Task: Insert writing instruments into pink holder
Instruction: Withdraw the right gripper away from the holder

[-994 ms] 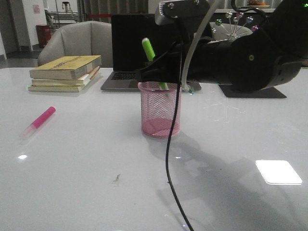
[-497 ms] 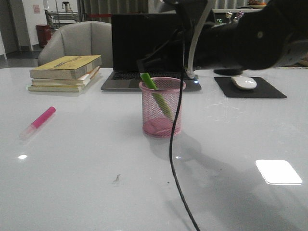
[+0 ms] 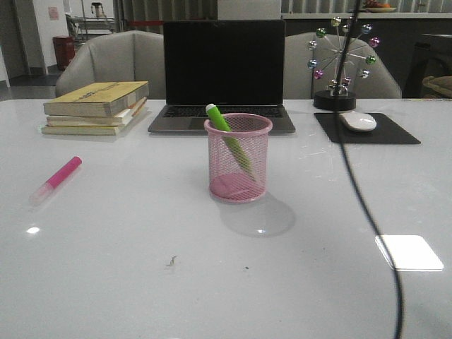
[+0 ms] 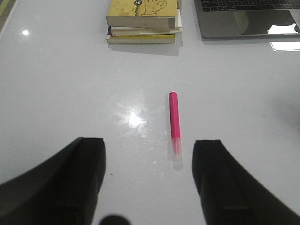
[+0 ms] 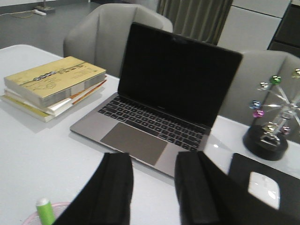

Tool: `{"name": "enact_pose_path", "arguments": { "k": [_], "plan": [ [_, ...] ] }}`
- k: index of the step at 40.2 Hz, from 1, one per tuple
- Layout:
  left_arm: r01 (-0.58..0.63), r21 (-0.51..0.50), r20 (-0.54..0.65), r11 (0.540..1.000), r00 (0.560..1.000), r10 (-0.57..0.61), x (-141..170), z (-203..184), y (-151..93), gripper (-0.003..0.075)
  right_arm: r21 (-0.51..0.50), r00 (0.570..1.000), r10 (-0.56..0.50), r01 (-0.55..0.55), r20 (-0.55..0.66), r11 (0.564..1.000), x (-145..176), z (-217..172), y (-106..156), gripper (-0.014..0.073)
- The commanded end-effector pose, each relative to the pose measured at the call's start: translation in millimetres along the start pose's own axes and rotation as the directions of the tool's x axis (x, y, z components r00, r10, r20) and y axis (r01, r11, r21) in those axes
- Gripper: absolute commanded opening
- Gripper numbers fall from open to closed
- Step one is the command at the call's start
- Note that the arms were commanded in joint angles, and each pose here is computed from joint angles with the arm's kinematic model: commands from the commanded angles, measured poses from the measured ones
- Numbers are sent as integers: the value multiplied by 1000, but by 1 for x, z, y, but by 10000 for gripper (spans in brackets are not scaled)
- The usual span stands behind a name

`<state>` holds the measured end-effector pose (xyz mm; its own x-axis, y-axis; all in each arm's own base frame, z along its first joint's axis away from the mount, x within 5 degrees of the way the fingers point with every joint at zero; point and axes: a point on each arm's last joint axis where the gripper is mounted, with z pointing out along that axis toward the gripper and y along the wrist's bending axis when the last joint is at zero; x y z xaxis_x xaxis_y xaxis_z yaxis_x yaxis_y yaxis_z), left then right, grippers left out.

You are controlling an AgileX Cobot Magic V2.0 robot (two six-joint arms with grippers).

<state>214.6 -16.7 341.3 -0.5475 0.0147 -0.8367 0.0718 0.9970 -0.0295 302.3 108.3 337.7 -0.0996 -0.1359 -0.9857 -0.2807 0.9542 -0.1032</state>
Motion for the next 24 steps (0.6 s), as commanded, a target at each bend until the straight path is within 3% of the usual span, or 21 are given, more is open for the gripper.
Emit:
{"name": "enact_pose_path", "arguments": {
  "k": [1, 6, 12, 18, 24],
  "plan": [
    [3, 10, 112, 1000, 994, -4, -17, -10, -2, 468, 52, 998, -1, -3, 67, 999, -32, -30, -25, 358],
    [3, 10, 112, 1000, 994, -4, -17, -10, -2, 468, 55, 1000, 16, -16, -14, 998, -36, -57, -49, 358],
    [3, 10, 112, 1000, 994, -4, -17, -10, -2, 468, 110, 999, 30, -26, -30, 994, -45, -90, -71, 358],
    [3, 10, 112, 1000, 994, -4, -17, -10, -2, 468, 148, 999, 35, -30, -36, 988, -49, -121, -80, 358],
    [3, 10, 112, 1000, 994, -4, -17, -10, -2, 468, 195, 997, 60, -50, -45, 980, -32, -145, -80, 340]
  ]
}}
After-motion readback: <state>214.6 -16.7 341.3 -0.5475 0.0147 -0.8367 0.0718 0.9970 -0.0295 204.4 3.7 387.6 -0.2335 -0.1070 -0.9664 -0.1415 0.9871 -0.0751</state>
